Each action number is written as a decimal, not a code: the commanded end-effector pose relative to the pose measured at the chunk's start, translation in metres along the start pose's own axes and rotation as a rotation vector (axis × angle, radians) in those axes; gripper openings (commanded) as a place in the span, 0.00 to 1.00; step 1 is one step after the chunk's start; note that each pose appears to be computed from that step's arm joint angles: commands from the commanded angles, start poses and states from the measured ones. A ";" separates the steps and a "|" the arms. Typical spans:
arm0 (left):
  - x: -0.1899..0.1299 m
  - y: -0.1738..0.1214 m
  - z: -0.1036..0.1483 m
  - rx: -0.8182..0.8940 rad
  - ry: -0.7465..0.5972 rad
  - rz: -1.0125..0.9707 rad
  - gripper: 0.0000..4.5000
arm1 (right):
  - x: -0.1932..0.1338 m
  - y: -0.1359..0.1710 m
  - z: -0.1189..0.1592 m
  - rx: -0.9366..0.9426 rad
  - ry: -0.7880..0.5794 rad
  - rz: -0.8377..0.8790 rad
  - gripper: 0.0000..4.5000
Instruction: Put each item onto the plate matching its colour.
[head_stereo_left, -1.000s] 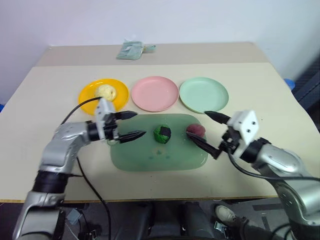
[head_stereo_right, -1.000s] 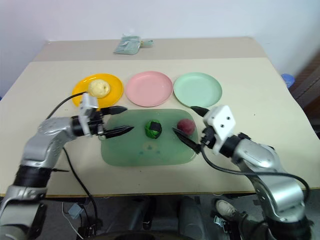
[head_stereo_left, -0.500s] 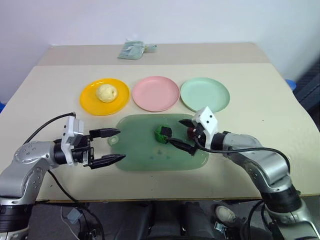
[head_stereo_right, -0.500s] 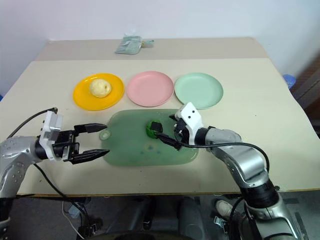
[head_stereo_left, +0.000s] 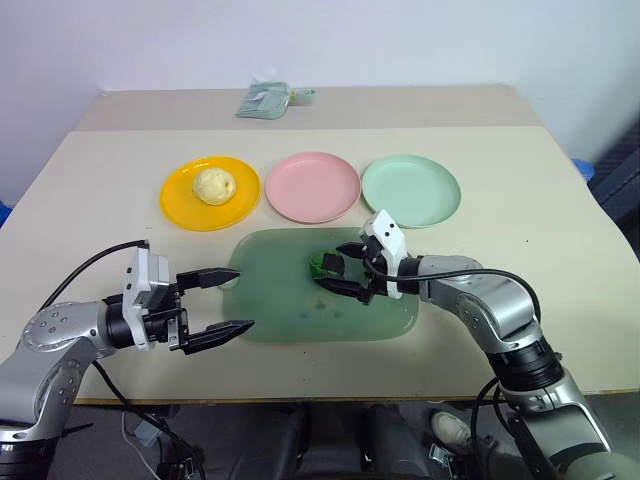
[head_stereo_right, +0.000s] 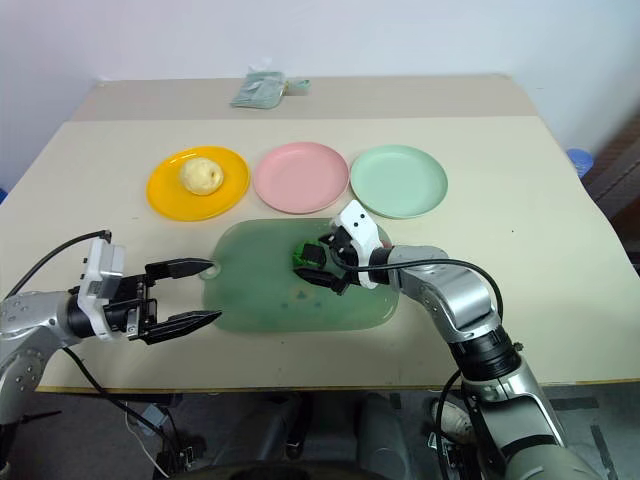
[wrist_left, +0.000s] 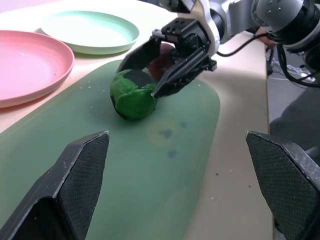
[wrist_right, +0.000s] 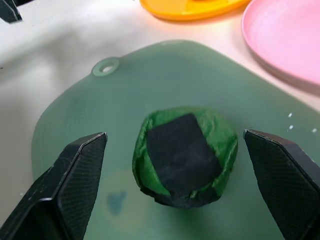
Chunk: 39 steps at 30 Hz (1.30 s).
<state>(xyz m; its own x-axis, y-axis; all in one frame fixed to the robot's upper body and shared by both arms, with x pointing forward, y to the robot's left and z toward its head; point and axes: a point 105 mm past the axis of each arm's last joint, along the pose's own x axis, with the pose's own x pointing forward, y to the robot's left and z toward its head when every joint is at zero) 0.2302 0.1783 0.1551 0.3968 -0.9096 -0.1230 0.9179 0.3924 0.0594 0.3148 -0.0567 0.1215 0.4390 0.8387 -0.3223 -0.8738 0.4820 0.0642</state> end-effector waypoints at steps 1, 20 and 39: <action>0.000 -0.002 0.012 0.068 -0.030 0.022 0.99 | 0.006 0.004 0.004 -0.020 -0.001 0.035 1.00; 0.078 0.031 0.034 0.038 -0.142 0.323 1.00 | -0.021 -0.068 0.088 -0.100 -0.294 -0.254 0.34; 0.099 0.037 0.021 0.048 -0.140 0.369 1.00 | -0.049 -0.187 0.073 -0.105 -0.216 -0.692 0.62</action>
<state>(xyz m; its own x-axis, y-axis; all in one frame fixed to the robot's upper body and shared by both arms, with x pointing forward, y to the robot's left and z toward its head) 0.3062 0.1014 0.1595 0.6995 -0.7143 0.0247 0.7100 0.6984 0.0905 0.4682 -0.1669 0.1715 0.9088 0.3972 -0.1273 -0.4135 0.8982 -0.1492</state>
